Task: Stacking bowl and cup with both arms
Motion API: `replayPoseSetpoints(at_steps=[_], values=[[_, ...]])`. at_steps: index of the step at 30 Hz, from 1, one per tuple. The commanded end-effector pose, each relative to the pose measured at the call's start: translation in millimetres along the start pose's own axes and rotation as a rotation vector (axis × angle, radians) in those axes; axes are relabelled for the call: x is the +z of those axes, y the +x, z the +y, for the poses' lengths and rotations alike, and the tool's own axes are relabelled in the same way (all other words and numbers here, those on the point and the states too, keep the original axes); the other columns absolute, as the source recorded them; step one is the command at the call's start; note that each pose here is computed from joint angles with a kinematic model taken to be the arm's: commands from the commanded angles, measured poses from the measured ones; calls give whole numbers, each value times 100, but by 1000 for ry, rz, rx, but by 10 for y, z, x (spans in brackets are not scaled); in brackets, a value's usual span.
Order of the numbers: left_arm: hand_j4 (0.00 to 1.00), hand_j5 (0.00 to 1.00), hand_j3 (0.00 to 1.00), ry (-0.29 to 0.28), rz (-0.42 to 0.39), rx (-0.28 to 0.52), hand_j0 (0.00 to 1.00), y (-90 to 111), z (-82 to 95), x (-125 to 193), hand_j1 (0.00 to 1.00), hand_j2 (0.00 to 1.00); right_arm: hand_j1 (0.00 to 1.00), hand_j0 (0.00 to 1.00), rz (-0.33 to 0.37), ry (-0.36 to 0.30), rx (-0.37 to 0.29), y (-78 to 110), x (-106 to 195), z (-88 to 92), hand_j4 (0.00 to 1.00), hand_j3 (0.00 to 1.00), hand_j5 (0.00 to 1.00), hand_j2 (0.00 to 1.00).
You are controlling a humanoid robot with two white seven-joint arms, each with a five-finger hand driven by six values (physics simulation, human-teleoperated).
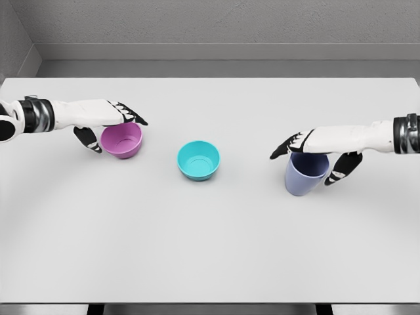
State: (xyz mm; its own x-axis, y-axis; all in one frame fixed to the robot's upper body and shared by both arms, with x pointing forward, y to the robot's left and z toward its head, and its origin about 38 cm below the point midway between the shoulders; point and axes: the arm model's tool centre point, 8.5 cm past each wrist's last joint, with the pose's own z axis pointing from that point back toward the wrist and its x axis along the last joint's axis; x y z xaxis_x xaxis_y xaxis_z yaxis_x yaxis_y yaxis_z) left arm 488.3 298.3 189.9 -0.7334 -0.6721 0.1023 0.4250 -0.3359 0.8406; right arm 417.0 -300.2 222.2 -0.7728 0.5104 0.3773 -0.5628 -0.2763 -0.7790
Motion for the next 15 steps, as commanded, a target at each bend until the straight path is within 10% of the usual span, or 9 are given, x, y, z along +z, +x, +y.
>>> replayPoseSetpoints(at_steps=[1, 15], values=[[100, 100, 100, 3, 0, 7, 100, -4, 1, -3, 100, 100, 100, 100, -1, -3, -5, 1, 3, -6, 100, 100, 100, 100], [100, 100, 100, -10, 3, 19, 100, -7, -54, -103, 100, 100, 100, 100, 13, -1, -9, -21, 54, 10, 100, 100, 100, 100]])
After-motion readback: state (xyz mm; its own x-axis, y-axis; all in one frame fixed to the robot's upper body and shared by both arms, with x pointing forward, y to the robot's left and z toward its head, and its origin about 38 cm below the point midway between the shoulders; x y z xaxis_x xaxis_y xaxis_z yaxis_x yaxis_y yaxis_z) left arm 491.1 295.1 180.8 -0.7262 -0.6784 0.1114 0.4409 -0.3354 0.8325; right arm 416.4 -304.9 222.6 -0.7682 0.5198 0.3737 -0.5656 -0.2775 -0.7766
